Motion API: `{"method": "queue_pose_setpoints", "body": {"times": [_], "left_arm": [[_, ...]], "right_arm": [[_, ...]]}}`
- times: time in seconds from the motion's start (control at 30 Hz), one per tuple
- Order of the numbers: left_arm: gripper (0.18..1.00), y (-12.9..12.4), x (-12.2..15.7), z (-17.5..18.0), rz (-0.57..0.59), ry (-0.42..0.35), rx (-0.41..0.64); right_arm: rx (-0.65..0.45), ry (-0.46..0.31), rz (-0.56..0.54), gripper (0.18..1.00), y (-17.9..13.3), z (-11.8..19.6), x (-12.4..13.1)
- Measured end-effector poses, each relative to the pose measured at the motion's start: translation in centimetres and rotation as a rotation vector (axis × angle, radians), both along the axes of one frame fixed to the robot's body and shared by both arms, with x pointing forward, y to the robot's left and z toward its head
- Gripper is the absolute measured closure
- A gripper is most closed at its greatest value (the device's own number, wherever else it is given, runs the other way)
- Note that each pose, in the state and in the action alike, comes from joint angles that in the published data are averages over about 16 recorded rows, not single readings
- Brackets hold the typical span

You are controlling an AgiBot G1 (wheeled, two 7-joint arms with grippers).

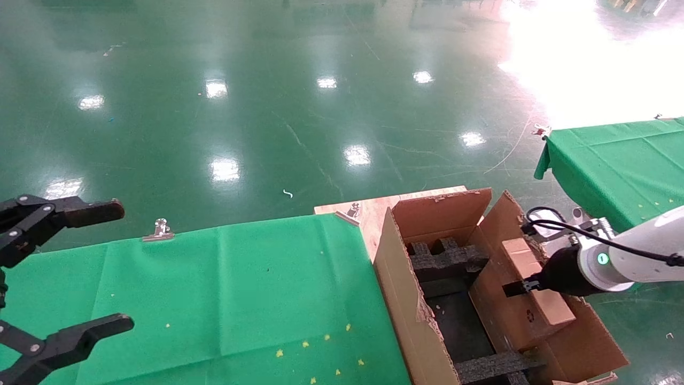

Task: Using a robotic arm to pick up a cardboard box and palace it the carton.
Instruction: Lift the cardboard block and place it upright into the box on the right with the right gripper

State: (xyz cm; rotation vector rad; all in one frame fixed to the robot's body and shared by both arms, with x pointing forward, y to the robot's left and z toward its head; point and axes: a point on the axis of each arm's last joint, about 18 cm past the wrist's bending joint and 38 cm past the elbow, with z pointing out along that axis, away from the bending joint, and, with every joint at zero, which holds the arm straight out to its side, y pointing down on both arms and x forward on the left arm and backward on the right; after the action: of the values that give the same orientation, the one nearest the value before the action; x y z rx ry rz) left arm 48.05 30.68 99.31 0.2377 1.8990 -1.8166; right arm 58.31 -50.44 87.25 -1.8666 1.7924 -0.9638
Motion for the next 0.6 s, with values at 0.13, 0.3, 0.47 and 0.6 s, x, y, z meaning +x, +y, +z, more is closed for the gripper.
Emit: {"method": "queue_pose_setpoints", "body": {"times": [0.13, 0.3, 0.47, 0.6], "left_arm": [[0.184, 0.0, 0.0, 0.0, 0.0, 0.0, 0.0], [0.184, 0.0, 0.0, 0.0, 0.0, 0.0, 0.0], [0.184, 0.0, 0.0, 0.0, 0.0, 0.0, 0.0], [0.184, 0.0, 0.0, 0.0, 0.0, 0.0, 0.0]], "right_arm": [[0.001, 0.002, 0.003, 0.848, 0.1, -0.7, 0.8], [0.005, 0.006, 0.006, 0.849, 0.2, -1.6, 1.6], [0.007, 0.012, 0.008, 0.85, 0.1, -2.4, 2.1], [0.007, 0.018, 0.009, 0.85, -0.1, -3.0, 2.5]]}}
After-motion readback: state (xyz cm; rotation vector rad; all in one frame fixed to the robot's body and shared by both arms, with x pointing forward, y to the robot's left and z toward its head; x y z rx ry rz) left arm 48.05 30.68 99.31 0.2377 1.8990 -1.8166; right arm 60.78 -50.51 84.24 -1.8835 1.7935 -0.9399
